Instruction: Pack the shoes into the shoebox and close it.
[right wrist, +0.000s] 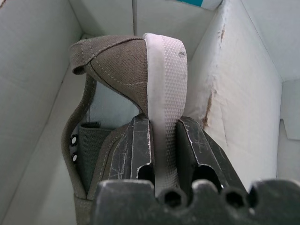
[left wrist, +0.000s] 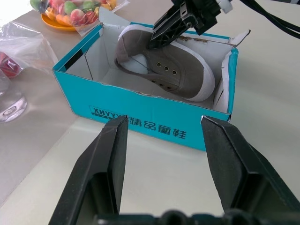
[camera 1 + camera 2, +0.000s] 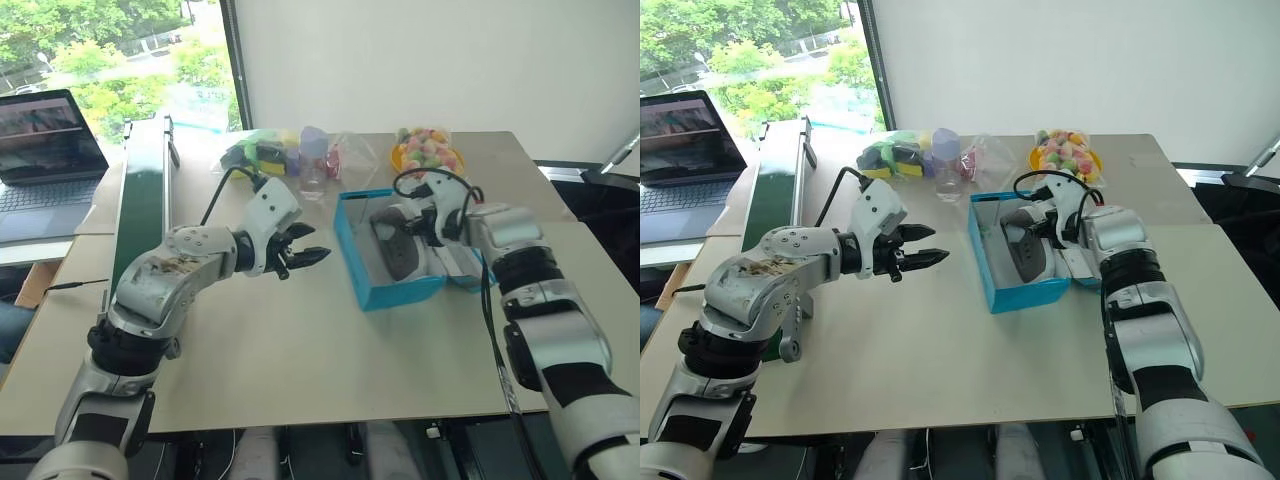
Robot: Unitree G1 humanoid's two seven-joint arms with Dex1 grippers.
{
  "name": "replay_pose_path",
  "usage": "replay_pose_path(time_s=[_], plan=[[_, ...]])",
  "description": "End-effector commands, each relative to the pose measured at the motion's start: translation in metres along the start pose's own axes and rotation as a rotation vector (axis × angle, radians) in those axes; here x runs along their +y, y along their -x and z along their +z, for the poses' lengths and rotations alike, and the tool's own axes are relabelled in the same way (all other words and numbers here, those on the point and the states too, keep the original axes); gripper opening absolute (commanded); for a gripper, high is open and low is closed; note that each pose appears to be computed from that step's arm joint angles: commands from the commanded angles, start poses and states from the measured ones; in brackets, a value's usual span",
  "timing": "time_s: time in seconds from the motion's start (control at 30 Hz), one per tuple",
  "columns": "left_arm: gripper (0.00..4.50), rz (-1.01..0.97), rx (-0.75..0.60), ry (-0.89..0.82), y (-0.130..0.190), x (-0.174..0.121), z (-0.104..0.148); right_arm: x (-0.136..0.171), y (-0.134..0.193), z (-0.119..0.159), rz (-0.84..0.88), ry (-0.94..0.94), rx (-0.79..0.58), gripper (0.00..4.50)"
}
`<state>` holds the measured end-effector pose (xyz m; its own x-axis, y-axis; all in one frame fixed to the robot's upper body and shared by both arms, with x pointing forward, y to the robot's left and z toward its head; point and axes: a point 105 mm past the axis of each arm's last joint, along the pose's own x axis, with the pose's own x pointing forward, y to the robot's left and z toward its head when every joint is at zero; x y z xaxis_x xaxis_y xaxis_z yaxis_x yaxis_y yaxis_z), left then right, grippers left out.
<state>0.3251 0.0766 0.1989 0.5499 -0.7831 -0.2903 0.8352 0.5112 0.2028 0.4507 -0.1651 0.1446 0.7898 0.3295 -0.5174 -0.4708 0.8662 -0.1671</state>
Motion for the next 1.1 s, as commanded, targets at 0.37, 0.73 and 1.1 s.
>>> replay_pose_path(time_s=[0.37, 0.73, 1.1], plan=[[2.67, 0.112, -0.048, -0.030, 0.007, 0.018, 0.017, 0.031, 0.013, 0.052, 0.051, 0.082, -0.171, 4.48], [2.67, 0.537, -0.069, 0.117, 0.041, 0.079, 0.003, 0.080, 0.099, 0.110, 0.375, 0.201, -0.524, 4.48], [4.44, 1.054, -0.108, 0.268, 0.116, 0.121, -0.036, 0.113, 0.081, 0.091, 0.551, 0.196, -0.609, 4.50]])
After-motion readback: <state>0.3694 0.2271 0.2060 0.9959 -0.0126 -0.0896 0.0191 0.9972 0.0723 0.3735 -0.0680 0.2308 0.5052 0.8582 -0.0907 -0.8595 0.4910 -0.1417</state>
